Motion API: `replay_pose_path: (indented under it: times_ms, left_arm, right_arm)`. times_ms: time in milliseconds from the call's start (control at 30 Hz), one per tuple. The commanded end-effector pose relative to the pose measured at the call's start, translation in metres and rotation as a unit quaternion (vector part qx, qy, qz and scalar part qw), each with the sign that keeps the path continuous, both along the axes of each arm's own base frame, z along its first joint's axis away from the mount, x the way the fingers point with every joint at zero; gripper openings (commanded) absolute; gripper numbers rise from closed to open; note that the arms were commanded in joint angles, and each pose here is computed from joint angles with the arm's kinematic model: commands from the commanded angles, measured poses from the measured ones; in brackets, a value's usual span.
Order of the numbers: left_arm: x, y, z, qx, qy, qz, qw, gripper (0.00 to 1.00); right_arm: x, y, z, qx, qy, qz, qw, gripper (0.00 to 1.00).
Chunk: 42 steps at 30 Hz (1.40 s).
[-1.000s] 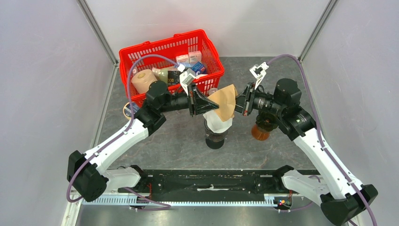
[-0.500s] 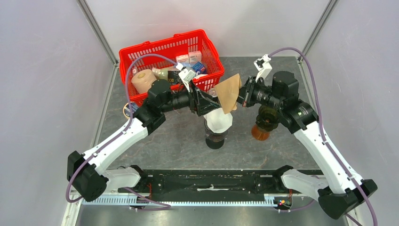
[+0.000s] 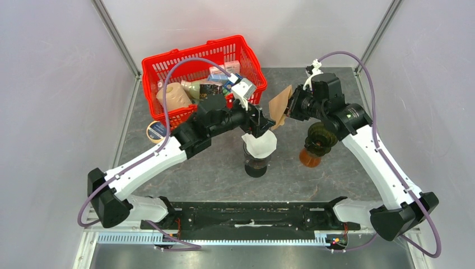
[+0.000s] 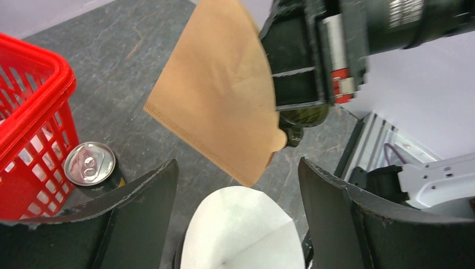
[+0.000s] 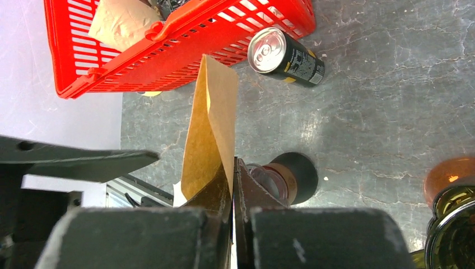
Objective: Place the coffee filter in the dripper
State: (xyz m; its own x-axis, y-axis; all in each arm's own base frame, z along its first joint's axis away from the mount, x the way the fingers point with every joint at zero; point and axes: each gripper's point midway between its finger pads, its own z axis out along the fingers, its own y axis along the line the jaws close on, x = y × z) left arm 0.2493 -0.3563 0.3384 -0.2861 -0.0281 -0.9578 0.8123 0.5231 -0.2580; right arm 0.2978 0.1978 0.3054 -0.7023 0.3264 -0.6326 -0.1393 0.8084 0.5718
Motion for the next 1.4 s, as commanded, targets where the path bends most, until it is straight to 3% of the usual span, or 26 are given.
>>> replay_pose_path:
  times_ms: [0, 767, 1033, 1367]
  left_arm:
    - [0.012, -0.006, 0.008, 0.015, -0.032, 0.013, 0.999, 0.85]
    - [0.019, -0.022, 0.000, 0.016, -0.024, 0.034, 0.999, 0.85]
    - [0.040, -0.001, 0.008, -0.001, -0.019, 0.124, 0.992, 0.85]
    - [0.046, 0.007, 0.012, -0.020, -0.018, 0.158, 0.987, 0.85]
  right_arm:
    - [-0.002, 0.003, 0.028, 0.028, -0.018, -0.005, 0.999, 0.00]
    - [0.000, 0.014, 0.022, 0.041, -0.001, 0.016, 0.999, 0.00]
    - [-0.006, 0.017, 0.018, 0.031, -0.005, 0.047, 0.998, 0.00]
    - [-0.008, 0.013, 0.011, -0.006, -0.019, 0.067, 0.998, 0.00]
